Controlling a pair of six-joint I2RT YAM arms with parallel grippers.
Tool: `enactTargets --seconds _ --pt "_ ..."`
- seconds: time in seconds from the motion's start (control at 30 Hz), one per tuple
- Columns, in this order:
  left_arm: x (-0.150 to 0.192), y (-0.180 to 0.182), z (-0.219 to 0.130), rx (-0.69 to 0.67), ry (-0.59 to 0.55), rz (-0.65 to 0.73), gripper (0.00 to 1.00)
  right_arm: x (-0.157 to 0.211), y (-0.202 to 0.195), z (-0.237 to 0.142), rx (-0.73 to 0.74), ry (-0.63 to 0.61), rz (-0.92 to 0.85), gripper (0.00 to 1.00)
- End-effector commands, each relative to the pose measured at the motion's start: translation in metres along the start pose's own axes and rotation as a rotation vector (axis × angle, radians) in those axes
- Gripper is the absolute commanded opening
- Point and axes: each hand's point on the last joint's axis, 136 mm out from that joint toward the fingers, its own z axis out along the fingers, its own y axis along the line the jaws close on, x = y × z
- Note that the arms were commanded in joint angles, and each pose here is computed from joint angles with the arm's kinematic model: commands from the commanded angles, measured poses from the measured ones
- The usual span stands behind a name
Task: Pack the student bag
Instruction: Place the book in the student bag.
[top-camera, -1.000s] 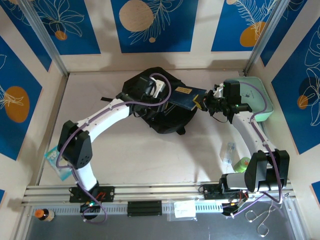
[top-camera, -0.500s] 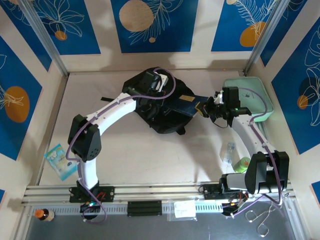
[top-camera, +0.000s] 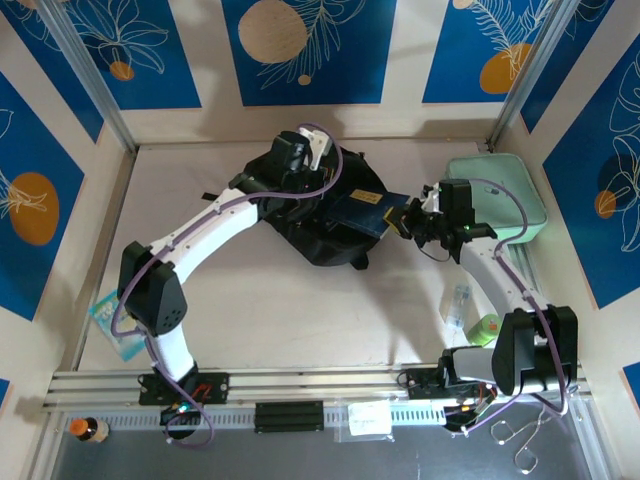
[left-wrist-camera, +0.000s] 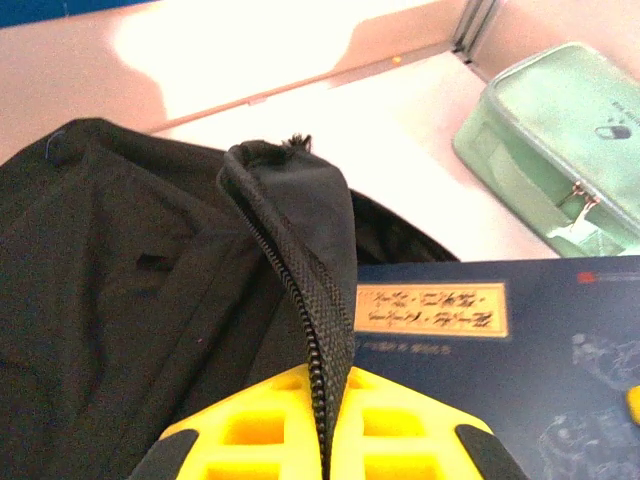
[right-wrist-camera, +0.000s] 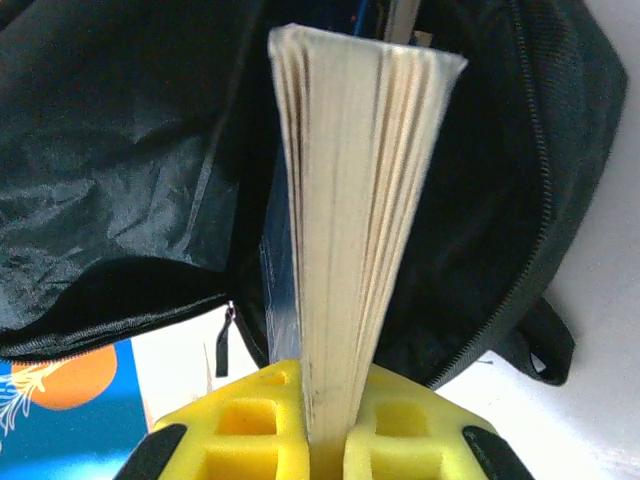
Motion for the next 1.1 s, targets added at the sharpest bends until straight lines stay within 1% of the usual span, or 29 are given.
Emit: enactTargets --seconds 0.0,0.27,0.5,0.63,0.7,0.8,0.87,0.93,1.07 --pt "-0.039 -0.017 -0.021 0.089 -0.151 0.018 0.00 -0.006 0.023 0.005 -0.078 0.013 -0.032 0.00" --pt "-0.034 -0.023 -0.018 0.132 -0.153 0.020 0.00 -0.011 0.018 0.045 -0.032 0.036 -0.015 0.00" --pt "-0.031 -0.026 -0.014 0.149 -0.149 -0.002 0.00 -0.033 0.002 0.102 0.047 -0.034 0.039 0.00" --pt "-0.030 -0.026 -0.014 0.154 -0.149 -0.022 0.00 -0.037 -0.008 0.141 0.102 -0.024 0.087 0.00" --pt "-0.029 -0.026 -0.013 0.158 -0.148 -0.030 0.00 -0.038 -0.018 0.156 0.147 -0.028 0.135 0.02" --pt "-0.026 -0.025 -0.013 0.154 -0.143 -0.040 0.00 -0.035 -0.029 0.171 0.175 -0.022 0.183 0.04" --pt "-0.024 -0.024 -0.013 0.153 -0.142 -0.043 0.00 -0.034 -0.032 0.178 0.181 -0.021 0.186 0.06" --pt "-0.024 -0.024 -0.012 0.152 -0.142 -0.044 0.00 -0.030 -0.032 0.185 0.174 0.008 0.182 0.12" --pt "-0.024 -0.023 -0.011 0.148 -0.142 -0.048 0.00 -0.025 -0.033 0.187 0.168 0.039 0.178 0.31"
